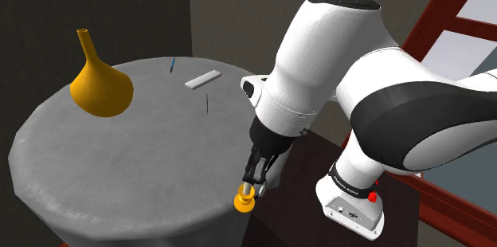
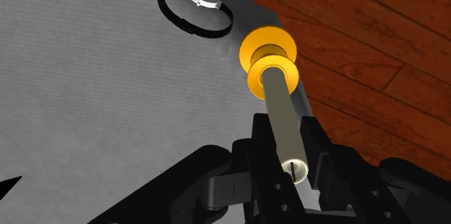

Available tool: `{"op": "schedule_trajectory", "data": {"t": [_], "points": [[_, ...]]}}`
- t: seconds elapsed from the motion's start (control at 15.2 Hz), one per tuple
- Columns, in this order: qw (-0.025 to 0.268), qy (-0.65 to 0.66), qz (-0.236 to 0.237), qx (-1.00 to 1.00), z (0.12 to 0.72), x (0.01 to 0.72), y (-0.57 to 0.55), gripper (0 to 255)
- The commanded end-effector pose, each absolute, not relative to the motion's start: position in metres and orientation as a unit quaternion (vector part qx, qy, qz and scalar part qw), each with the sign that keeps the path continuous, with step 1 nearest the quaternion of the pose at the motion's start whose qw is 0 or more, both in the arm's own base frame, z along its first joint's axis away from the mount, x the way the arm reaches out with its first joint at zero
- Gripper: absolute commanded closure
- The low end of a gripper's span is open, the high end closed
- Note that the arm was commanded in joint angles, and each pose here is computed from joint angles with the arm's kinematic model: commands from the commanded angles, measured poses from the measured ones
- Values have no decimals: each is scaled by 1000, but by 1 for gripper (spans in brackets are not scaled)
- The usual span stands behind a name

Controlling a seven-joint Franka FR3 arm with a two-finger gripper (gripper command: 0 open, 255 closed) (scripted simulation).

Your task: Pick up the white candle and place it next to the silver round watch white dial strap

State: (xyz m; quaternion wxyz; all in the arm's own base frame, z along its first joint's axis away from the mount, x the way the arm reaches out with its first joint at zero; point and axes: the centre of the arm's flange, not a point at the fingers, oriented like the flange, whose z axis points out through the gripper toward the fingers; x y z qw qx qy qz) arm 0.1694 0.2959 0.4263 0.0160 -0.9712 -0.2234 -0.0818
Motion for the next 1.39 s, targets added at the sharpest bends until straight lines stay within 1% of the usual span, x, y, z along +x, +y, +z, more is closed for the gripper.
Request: {"op": "schedule_trajectory", "data": {"t": [0.0,0.33,0.79,0.86,1.19,1.32], "points": [[16,-223,-82,-971,416,170,297,255],[16,-223,-82,-971,390,170,297,255],[16,-223,-82,-971,390,170,297,255],[16,-223,-82,-971,390,170,297,0],[16,-223,-82,-971,390,170,297,0],[16,-223,-82,-971,416,166,295,0]]}}
